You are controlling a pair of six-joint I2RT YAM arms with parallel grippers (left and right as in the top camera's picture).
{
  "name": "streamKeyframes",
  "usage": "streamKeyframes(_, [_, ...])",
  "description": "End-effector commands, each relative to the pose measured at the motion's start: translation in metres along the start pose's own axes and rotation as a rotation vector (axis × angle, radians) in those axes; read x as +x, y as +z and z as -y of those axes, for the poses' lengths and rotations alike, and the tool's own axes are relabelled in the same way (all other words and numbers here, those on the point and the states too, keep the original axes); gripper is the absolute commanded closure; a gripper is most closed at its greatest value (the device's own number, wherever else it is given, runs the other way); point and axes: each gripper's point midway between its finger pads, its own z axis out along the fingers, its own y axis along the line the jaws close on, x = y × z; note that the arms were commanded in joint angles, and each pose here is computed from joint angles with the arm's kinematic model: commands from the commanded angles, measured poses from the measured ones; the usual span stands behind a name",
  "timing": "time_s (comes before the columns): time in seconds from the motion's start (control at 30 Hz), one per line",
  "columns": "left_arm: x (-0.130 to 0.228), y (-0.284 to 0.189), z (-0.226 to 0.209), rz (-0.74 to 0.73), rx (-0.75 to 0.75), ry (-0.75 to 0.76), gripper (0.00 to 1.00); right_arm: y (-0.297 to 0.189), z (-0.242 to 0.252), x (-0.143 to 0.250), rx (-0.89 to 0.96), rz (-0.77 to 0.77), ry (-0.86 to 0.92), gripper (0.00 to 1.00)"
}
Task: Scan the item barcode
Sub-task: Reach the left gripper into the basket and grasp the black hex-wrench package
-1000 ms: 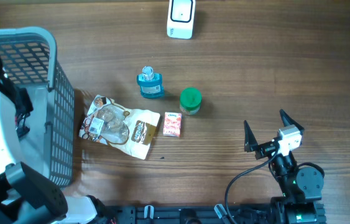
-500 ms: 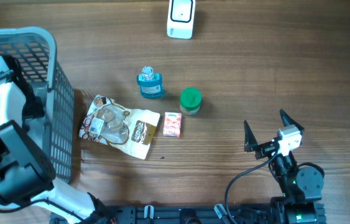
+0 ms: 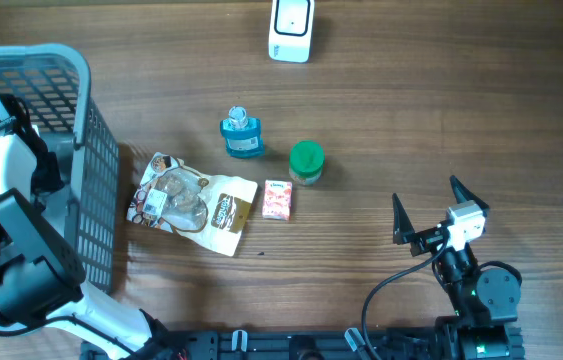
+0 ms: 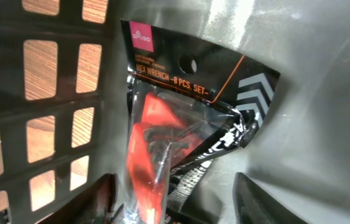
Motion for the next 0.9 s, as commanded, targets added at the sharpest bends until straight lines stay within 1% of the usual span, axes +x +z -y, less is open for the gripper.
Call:
streamKeyframes(0.0, [0.005, 0.007, -0.001, -0.024, -0.016, 0.006, 0.51, 0.000, 0.001, -0.001, 0.005, 0.008, 0.009, 0.00])
streamKeyframes(0.03, [0.005, 0.007, -0.002, -0.025, -0.021, 0.007, 0.56, 0.000, 0.001, -0.001, 0.005, 0.008, 0.009, 0.00])
streamKeyframes(0.1, [0.007, 0.007, -0.007, -0.035, -0.051, 0.015, 0.58, 0.000, 0.001, -0.001, 0.005, 0.008, 0.009, 0.00])
streamKeyframes(0.17, [0.009, 0.006, -0.010, -0.045, -0.068, 0.048, 0.63, 0.000, 0.001, -0.001, 0.005, 0.008, 0.009, 0.00])
streamKeyframes(0.2, [0.008, 0.006, -0.011, -0.042, -0.069, 0.049, 0.69, 0.000, 0.001, -0.001, 0.005, 0.008, 0.009, 0.00])
streamKeyframes(0.23, [0.007, 0.006, -0.011, -0.039, -0.070, 0.047, 0.78, 0.000, 0.001, -0.001, 0.005, 0.008, 0.009, 0.00])
streamKeyframes(0.3, [0.007, 0.006, -0.011, -0.039, -0.070, 0.047, 0.90, 0.000, 0.001, -0.001, 0.005, 0.008, 0.009, 0.00])
streamKeyframes(0.4, [0.007, 0.006, -0.011, -0.038, -0.070, 0.046, 0.96, 0.000, 0.001, -0.002, 0.005, 0.008, 0.009, 0.00])
streamKeyframes(0.57, [0.006, 0.006, -0.011, -0.036, -0.071, 0.044, 0.96, 0.000, 0.001, -0.001, 0.005, 0.008, 0.009, 0.00])
streamKeyframes(0.67, [0.002, -0.002, -0.010, -0.014, -0.073, 0.007, 0.96, 0.000, 0.001, -0.001, 0.005, 0.008, 0.009, 0.00])
streamKeyframes(0.77, [-0.009, -0.031, -0.017, 0.066, -0.085, -0.024, 0.96, 0.000, 0.001, -0.001, 0.005, 0.008, 0.009, 0.00])
streamKeyframes(0.87, [-0.016, -0.075, -0.035, 0.180, -0.089, -0.122, 0.96, 0.000, 0.001, -0.001, 0.005, 0.008, 0.009, 0.00])
